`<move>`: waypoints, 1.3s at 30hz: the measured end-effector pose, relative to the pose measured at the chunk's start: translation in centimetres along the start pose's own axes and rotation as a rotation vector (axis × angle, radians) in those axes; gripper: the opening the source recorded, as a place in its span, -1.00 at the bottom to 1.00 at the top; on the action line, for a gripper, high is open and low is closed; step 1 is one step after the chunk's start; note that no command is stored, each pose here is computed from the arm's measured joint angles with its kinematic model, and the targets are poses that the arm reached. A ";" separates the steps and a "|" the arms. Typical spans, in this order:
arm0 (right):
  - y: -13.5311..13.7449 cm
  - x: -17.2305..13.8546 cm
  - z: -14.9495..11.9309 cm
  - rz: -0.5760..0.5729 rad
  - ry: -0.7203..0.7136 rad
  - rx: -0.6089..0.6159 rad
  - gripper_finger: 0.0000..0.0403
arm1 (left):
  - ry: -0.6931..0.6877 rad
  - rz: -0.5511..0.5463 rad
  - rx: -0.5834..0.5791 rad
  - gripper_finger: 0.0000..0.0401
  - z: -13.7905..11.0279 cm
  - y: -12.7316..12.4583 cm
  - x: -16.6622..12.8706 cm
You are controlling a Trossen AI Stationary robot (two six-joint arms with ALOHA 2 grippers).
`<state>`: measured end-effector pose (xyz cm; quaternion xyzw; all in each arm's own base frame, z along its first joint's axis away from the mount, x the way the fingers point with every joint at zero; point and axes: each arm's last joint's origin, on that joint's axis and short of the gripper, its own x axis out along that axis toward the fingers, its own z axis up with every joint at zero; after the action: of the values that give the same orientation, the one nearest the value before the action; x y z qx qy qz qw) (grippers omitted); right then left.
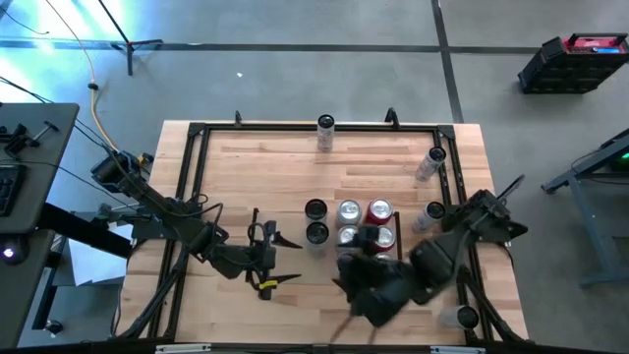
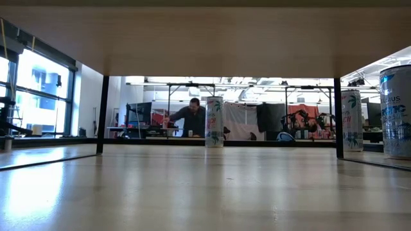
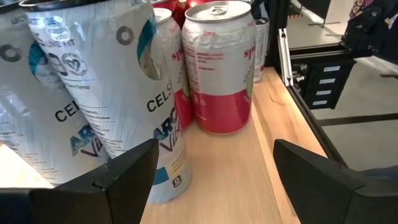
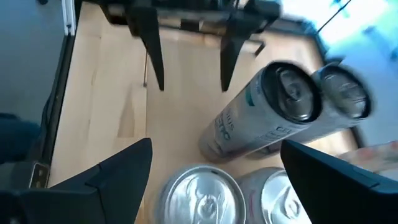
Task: Place canned beverage on shelf
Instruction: Put the bottom white-blue soda can on the shelf aligned with the other white-blue soda cans
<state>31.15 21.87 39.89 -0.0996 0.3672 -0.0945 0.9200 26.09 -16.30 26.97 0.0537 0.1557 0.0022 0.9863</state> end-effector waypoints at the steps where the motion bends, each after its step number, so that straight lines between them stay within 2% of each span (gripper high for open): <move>1: -0.3 0.6 0.1 0.018 0.024 0.009 0.70 | -0.001 0.000 -0.002 0.53 0.0 0.0 0.0; 11: -1.3 4.7 0.5 0.082 0.155 0.037 0.70 | -0.003 0.005 0.010 0.53 0.1 0.2 0.1; 29: -1.3 4.8 0.7 0.081 0.131 0.007 0.70 | -0.014 0.021 0.030 0.53 0.2 0.2 0.1; 35: -1.4 4.8 0.7 0.077 0.138 0.002 0.70 | -0.010 -0.005 0.038 0.53 0.1 -0.4 -0.5; 39: -1.5 4.8 0.5 0.070 0.153 0.004 0.70 | 0.014 0.012 0.033 0.53 0.3 0.2 -1.1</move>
<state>34.82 19.32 37.45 -0.0772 0.4392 -0.0703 0.8923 25.10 -16.19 27.60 0.0709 0.1624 0.0057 0.9842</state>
